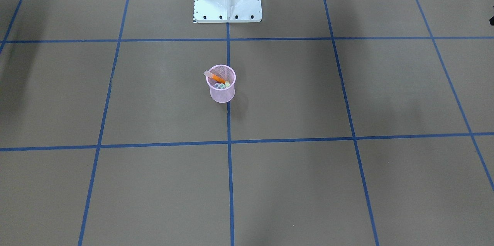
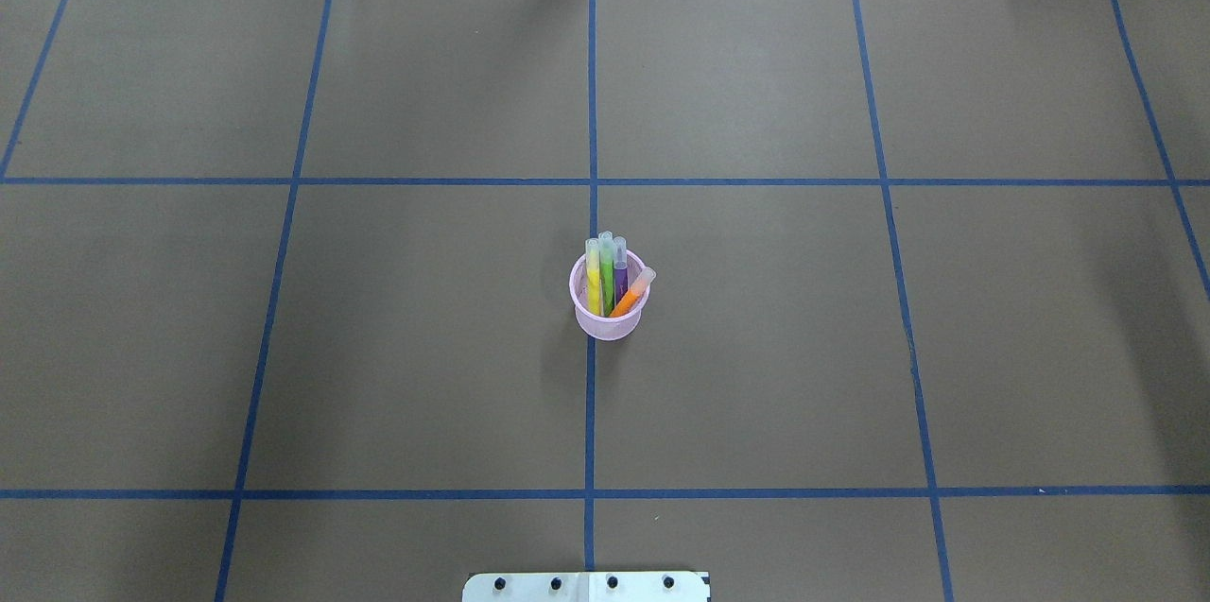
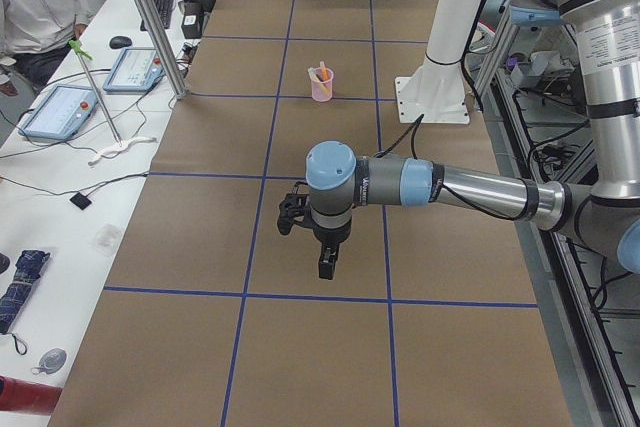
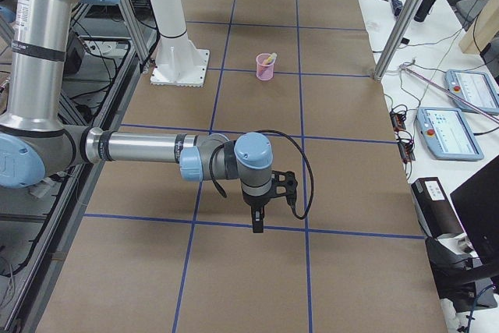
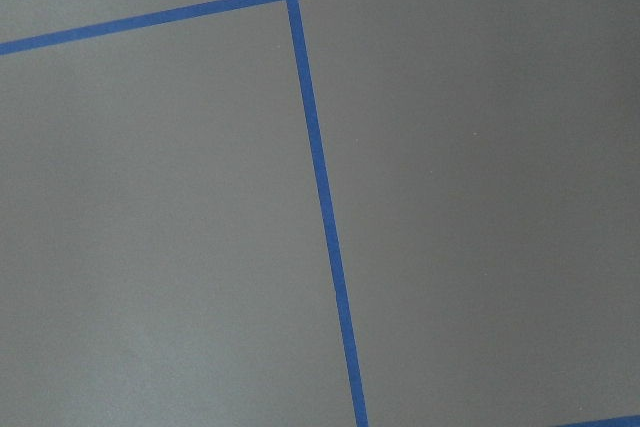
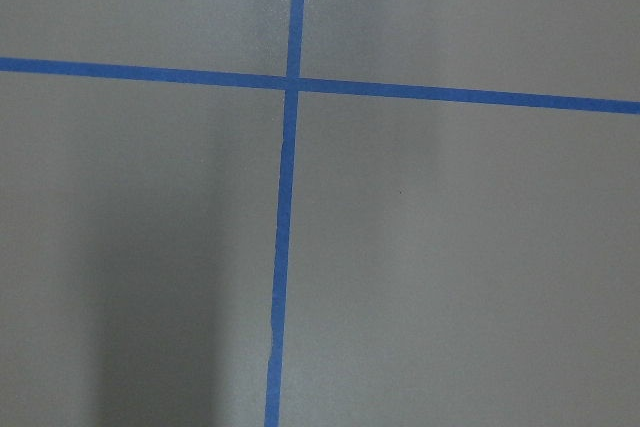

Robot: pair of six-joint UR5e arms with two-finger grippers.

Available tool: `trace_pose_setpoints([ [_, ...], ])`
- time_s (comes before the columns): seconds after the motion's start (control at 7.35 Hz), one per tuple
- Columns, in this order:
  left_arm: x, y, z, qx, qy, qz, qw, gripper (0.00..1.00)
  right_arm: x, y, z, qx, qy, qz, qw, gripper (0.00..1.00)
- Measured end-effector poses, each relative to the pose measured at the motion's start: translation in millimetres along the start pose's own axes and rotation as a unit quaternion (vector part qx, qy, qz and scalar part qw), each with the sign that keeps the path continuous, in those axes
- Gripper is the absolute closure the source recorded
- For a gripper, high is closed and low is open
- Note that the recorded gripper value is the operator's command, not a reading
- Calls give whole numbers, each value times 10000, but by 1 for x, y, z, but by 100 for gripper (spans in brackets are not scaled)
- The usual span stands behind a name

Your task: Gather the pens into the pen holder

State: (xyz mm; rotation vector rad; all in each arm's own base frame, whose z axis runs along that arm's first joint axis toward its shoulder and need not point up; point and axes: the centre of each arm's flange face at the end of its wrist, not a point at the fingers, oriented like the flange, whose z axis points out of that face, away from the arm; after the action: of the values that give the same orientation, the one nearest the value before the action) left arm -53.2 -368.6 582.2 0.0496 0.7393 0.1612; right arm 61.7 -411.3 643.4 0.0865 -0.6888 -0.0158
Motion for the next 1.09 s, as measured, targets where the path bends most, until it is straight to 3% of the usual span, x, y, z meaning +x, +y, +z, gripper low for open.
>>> trace_pose_setpoints([
  [0.41, -7, 22, 11, 113, 35, 57, 9999, 0, 1, 1, 2, -11, -9, -5, 10000, 0],
  [1.09, -20, 21, 26, 12, 97, -23, 9999, 0, 2, 2, 3, -26, -22, 17, 10000, 0],
])
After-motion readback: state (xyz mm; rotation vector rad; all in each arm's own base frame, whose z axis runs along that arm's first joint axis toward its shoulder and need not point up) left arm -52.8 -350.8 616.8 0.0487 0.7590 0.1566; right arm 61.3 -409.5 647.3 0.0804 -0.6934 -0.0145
